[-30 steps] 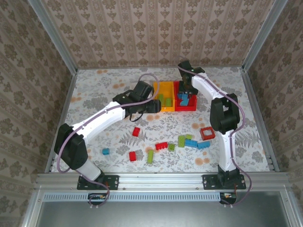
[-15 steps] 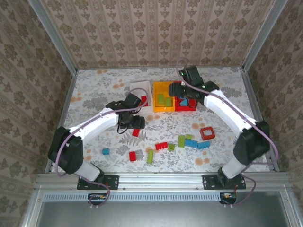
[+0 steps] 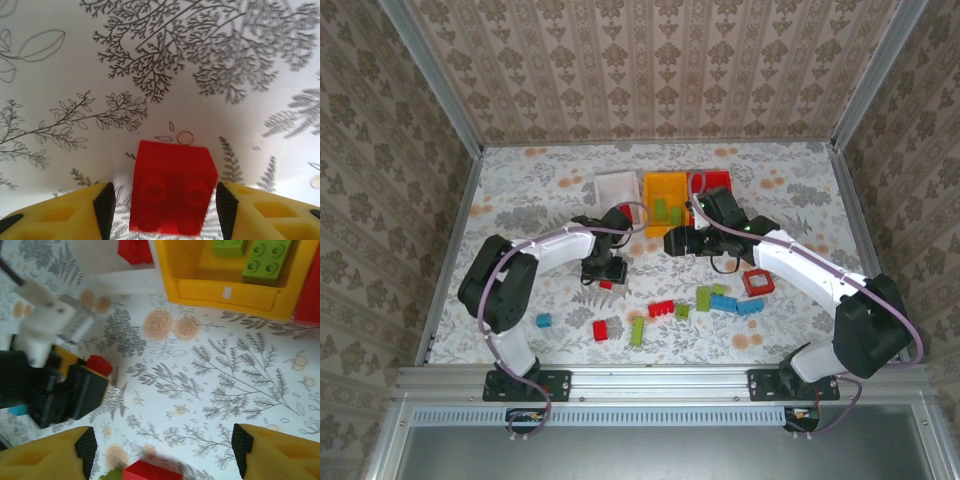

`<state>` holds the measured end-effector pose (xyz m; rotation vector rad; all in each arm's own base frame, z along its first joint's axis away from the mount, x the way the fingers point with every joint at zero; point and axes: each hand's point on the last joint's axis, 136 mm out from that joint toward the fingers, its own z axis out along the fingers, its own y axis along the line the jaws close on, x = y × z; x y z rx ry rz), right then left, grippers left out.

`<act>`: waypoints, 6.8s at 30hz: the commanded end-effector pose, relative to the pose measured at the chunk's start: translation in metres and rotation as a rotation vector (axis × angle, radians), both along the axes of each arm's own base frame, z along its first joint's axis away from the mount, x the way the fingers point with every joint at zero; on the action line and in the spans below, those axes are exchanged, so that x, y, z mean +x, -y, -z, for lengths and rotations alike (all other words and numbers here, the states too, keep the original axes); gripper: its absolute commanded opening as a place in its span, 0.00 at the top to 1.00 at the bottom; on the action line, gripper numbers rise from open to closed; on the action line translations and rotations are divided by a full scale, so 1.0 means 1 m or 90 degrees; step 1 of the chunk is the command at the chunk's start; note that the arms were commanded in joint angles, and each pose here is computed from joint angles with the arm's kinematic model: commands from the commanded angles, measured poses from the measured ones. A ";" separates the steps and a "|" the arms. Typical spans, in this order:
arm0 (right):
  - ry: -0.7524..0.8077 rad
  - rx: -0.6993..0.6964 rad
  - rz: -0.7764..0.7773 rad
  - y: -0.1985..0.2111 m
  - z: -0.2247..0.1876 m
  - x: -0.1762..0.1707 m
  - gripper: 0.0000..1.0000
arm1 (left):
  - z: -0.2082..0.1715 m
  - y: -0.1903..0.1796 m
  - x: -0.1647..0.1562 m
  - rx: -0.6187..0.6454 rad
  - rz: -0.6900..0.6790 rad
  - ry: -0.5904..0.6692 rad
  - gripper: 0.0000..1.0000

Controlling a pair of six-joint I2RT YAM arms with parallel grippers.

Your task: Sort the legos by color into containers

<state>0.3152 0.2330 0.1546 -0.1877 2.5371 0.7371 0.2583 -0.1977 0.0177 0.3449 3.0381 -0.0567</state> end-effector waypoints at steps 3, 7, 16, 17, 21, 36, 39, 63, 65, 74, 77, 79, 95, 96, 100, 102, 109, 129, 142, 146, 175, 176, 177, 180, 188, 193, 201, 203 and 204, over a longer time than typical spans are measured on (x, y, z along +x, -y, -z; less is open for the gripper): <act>0.014 0.055 -0.006 -0.011 -0.019 -0.003 0.27 | 0.001 0.000 0.012 0.017 0.010 0.026 0.68; 0.033 0.053 -0.008 -0.012 -0.029 0.002 0.27 | -0.025 0.000 0.018 0.011 -0.001 0.068 0.73; 0.151 0.114 0.036 -0.019 -0.074 0.037 0.27 | -0.127 0.017 0.076 -0.050 -0.047 0.178 0.76; 0.168 0.126 0.042 -0.021 -0.080 0.042 0.26 | -0.132 0.019 0.087 -0.056 -0.056 0.188 0.76; 0.201 0.166 0.070 -0.024 -0.097 0.063 0.25 | -0.140 0.022 0.130 -0.059 -0.088 0.204 0.76; 0.183 0.173 0.082 -0.019 -0.097 0.071 0.25 | -0.083 0.019 0.220 -0.005 -0.178 0.173 0.69; 0.168 0.164 0.077 -0.018 -0.085 0.065 0.25 | -0.078 0.021 0.218 -0.005 -0.176 0.162 0.55; 0.212 0.008 -0.426 -0.165 0.007 -0.080 0.21 | -0.231 -0.091 0.057 -0.093 -0.364 0.335 0.44; 0.226 -0.002 -0.507 -0.195 0.020 -0.105 0.19 | -0.232 -0.113 0.029 -0.088 -0.394 0.342 0.43; 0.254 -0.084 -0.608 -0.279 0.075 -0.138 0.19 | -0.254 -0.190 -0.064 -0.046 -0.468 0.410 0.43; 0.253 -0.107 -0.609 -0.296 0.092 -0.136 0.19 | -0.257 -0.198 -0.079 -0.042 -0.476 0.414 0.43; 0.253 -0.131 -0.613 -0.304 0.103 -0.135 0.19 | -0.260 -0.202 -0.084 -0.041 -0.479 0.417 0.43; 0.248 -0.250 -0.553 -0.332 0.157 -0.112 0.25 | -0.266 -0.213 -0.106 -0.032 -0.478 0.415 0.42; 0.246 -0.256 -0.550 -0.332 0.160 -0.110 0.27 | -0.267 -0.213 -0.106 -0.032 -0.477 0.416 0.43; 0.240 -0.265 -0.548 -0.332 0.164 -0.109 0.38 | -0.266 -0.213 -0.107 -0.033 -0.478 0.413 0.43; 0.238 -0.264 -0.548 -0.334 0.163 -0.108 0.48 | -0.265 -0.212 -0.107 -0.034 -0.477 0.412 0.43; 0.239 -0.256 -0.539 -0.332 0.150 -0.102 0.75 | -0.259 -0.207 -0.103 -0.037 -0.467 0.402 0.43; 0.233 -0.220 -0.165 -0.093 0.009 0.050 0.80 | -0.201 -0.048 -0.019 -0.367 -0.250 0.232 0.42; 0.083 -0.284 0.129 0.093 0.016 0.140 0.79 | -0.192 0.066 0.050 -0.369 -0.099 0.192 0.43; 0.045 -0.274 0.137 0.095 0.031 0.150 0.78 | -0.190 0.078 0.060 -0.368 -0.088 0.184 0.43; 0.111 -0.152 0.106 0.087 -0.049 0.103 0.31 | -0.135 0.101 -0.030 -0.263 0.283 0.079 0.32; 0.113 -0.138 0.092 0.084 -0.051 0.092 0.30 | -0.127 0.104 -0.043 -0.241 0.337 0.067 0.32; 0.129 -0.112 0.075 0.077 -0.059 0.083 0.29 | -0.119 0.107 -0.056 -0.219 0.386 0.056 0.32; 0.138 -0.019 0.023 0.060 -0.072 0.045 0.23 | -0.095 0.111 -0.073 -0.138 0.482 0.047 0.31; 0.045 0.063 0.017 0.067 -0.061 -0.042 0.16 | -0.054 0.128 -0.093 -0.095 0.574 0.006 0.28; 0.032 0.076 0.046 0.075 -0.056 -0.060 0.15 | -0.035 0.134 -0.111 -0.100 0.613 -0.048 0.28; 0.023 0.085 0.063 0.076 -0.049 -0.060 0.15 | -0.017 0.132 -0.121 -0.095 0.615 -0.091 0.31; 0.025 0.087 0.059 0.075 -0.050 -0.058 0.15 | -0.009 0.129 -0.118 -0.071 0.609 -0.091 0.34; 0.023 0.088 0.056 0.074 -0.049 -0.058 0.16 | -0.005 0.127 -0.116 -0.061 0.605 -0.087 0.36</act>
